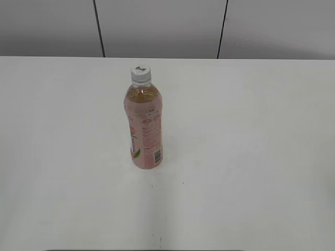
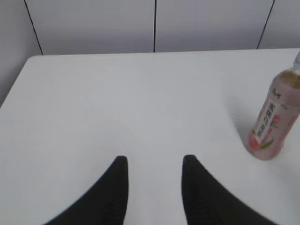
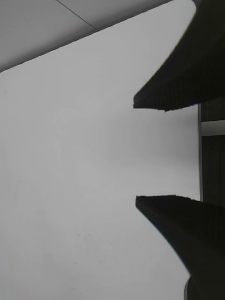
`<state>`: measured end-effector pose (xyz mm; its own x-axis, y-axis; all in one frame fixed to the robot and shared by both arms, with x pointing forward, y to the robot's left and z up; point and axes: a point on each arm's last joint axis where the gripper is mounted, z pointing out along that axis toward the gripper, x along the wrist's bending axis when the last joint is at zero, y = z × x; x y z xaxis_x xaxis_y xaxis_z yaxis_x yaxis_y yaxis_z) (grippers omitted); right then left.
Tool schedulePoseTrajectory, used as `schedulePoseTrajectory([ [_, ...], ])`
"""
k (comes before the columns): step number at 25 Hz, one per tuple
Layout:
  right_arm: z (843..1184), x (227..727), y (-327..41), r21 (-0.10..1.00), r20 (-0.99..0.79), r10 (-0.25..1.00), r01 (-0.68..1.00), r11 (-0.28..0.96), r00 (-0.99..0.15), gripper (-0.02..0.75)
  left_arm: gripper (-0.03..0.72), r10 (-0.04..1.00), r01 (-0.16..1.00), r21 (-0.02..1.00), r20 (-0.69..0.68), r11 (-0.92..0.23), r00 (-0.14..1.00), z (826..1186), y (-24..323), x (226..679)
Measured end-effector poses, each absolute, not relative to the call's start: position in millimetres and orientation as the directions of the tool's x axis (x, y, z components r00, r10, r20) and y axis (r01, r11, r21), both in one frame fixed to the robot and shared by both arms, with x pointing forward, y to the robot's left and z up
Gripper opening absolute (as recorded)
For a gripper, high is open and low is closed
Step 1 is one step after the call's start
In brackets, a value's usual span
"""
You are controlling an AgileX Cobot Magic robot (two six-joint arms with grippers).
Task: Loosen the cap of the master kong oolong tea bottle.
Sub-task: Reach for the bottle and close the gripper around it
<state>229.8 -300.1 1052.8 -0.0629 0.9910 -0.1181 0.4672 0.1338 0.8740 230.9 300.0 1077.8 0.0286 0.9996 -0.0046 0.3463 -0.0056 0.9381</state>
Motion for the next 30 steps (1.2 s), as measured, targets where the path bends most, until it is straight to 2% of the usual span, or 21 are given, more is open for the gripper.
schedulePoseTrajectory([
  [5,1053,230,-300,0.874,-0.118,0.991,0.467,0.134,-0.063,0.440,0.241,1.000,0.190,0.982,-0.005,0.000,0.026,1100,300,250],
  [10,1053,230,-300,0.874,-0.118,0.991,0.467,0.134,-0.063,0.440,0.241,1.000,0.139,0.990,-0.007,0.004,0.023,1104,300,279],
  [15,1053,230,-300,0.874,-0.118,0.991,0.467,0.134,-0.063,0.440,0.241,1.000,0.133,0.991,-0.011,0.009,0.019,1068,300,306],
  [22,1053,230,-300,0.874,-0.118,0.991,0.467,0.134,-0.063,0.440,0.241,0.999,-0.057,0.998,-0.040,0.040,0.007,1030,301,326],
  [25,1053,230,-300,0.874,-0.118,0.991,0.467,0.134,-0.063,0.440,0.241,0.999,-0.064,0.997,-0.039,0.040,0.002,1028,301,337],
  [30,1053,230,-300,0.874,-0.118,0.991,0.467,0.134,-0.063,0.440,0.241,0.999,0.000,0.999,-0.035,0.035,-0.007,1018,302,364],
])
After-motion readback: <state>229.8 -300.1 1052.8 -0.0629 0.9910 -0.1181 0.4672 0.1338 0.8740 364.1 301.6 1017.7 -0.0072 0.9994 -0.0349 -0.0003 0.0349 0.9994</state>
